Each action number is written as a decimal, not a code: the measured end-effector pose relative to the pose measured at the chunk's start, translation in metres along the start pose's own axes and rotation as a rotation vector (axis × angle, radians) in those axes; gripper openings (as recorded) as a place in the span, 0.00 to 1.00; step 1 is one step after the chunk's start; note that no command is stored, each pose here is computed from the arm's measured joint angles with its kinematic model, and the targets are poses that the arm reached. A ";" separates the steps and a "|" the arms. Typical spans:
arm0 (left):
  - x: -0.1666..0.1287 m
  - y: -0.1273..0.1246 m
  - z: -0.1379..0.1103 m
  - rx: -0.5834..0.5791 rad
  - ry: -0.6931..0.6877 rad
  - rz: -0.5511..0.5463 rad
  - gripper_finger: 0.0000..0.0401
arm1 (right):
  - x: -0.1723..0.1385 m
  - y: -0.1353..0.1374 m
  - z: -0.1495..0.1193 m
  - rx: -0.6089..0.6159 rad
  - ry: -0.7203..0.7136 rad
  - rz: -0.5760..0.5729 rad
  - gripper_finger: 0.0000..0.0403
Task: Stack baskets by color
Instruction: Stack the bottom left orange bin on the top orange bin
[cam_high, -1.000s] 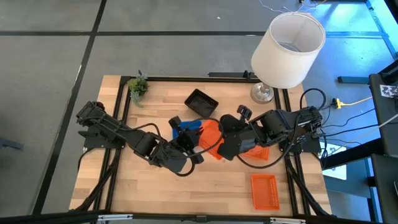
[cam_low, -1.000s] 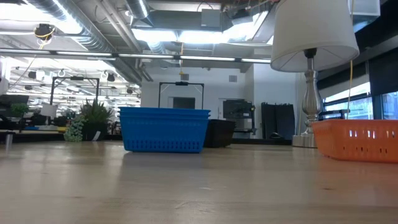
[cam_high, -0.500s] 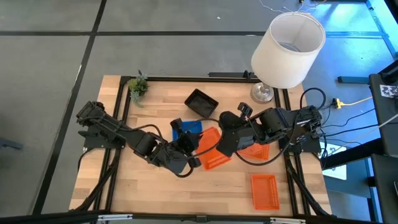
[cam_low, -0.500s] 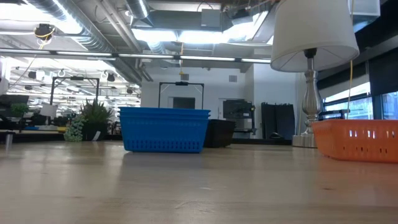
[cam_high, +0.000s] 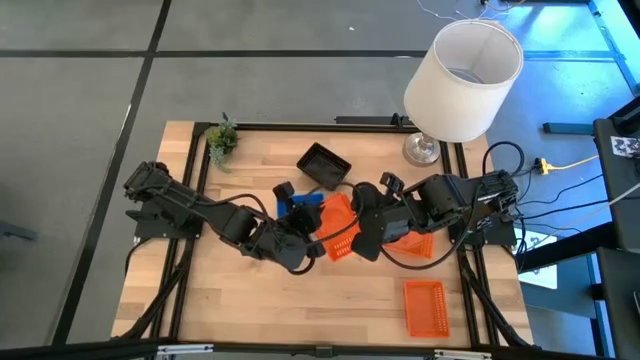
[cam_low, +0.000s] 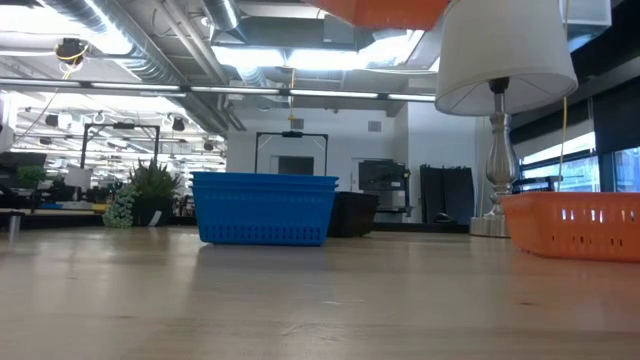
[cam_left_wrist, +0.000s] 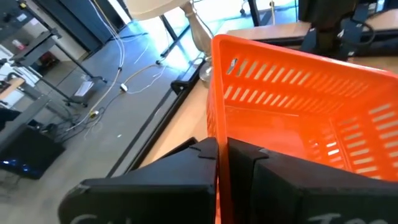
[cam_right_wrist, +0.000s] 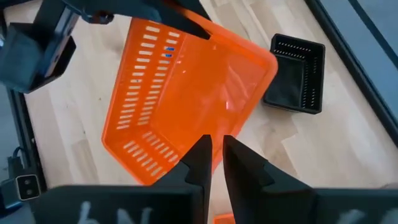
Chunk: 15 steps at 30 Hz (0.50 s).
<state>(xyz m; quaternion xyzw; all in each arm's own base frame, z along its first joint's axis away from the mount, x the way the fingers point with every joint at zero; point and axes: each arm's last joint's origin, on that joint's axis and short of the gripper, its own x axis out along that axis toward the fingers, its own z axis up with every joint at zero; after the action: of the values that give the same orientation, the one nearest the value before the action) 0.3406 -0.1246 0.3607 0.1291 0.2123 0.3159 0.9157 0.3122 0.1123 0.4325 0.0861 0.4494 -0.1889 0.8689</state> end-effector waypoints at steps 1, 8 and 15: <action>0.000 0.000 -0.001 0.010 0.006 0.002 0.00 | 0.000 -0.001 0.000 -0.010 0.000 -0.002 0.11; 0.001 0.001 -0.003 0.030 0.020 0.008 0.00 | 0.008 -0.006 0.006 -0.015 0.037 0.018 0.13; 0.002 0.002 -0.003 0.030 0.022 0.012 0.00 | 0.010 -0.010 0.009 -0.002 0.039 0.009 0.06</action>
<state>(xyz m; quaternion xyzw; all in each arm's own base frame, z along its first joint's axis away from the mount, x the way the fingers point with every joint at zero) 0.3396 -0.1212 0.3581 0.1404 0.2264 0.3196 0.9093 0.3204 0.0978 0.4294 0.0907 0.4661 -0.1827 0.8609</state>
